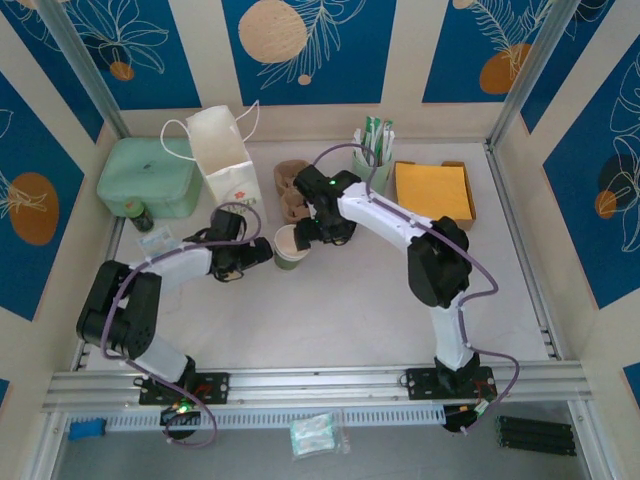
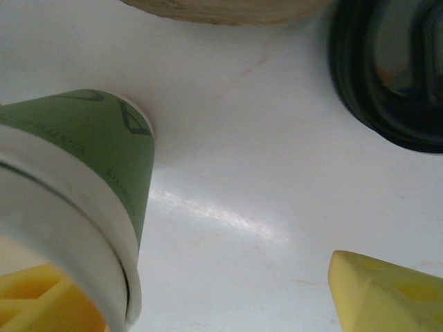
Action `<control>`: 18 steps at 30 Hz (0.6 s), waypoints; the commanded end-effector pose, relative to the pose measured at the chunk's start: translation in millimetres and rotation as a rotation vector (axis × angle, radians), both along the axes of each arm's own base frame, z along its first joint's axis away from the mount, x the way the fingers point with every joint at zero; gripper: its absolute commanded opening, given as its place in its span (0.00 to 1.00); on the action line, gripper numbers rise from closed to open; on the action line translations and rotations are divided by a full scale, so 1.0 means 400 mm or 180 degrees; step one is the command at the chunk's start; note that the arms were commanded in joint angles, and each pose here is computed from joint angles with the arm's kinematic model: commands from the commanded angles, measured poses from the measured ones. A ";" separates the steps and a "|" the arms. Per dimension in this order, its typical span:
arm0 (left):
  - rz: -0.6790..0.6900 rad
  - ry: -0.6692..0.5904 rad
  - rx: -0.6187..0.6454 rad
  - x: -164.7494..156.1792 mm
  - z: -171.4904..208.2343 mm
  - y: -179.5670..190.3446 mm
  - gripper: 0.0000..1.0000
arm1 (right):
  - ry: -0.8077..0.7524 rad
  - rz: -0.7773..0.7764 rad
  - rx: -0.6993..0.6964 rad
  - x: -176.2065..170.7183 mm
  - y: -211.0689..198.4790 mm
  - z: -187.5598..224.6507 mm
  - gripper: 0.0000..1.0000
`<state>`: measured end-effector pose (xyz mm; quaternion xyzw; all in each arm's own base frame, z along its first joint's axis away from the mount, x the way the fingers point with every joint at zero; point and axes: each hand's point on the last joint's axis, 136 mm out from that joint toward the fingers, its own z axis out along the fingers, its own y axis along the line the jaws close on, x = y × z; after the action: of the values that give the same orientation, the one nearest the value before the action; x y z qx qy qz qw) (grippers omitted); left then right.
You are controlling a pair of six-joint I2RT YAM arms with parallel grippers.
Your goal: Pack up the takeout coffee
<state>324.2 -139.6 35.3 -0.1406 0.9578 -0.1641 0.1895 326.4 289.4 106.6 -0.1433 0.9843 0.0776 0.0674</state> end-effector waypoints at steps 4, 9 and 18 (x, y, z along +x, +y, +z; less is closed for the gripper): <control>-0.0502 -0.0016 -0.0349 0.006 0.003 -0.161 0.99 | -0.0149 -0.0085 0.0070 -0.005 -0.046 0.056 0.79; -0.0580 -0.0002 -0.0339 0.005 -0.011 -0.195 1.00 | -0.0071 -0.0084 0.0184 -0.007 -0.025 0.044 0.79; -0.0750 0.0024 -0.0342 -0.006 -0.034 -0.267 0.99 | -0.0058 -0.0077 0.0120 -0.006 -0.034 0.039 0.76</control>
<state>334.9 -177.0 29.1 -0.0905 0.9674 -0.1237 0.2017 326.6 275.6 121.7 -0.1302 0.9836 0.0903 0.0862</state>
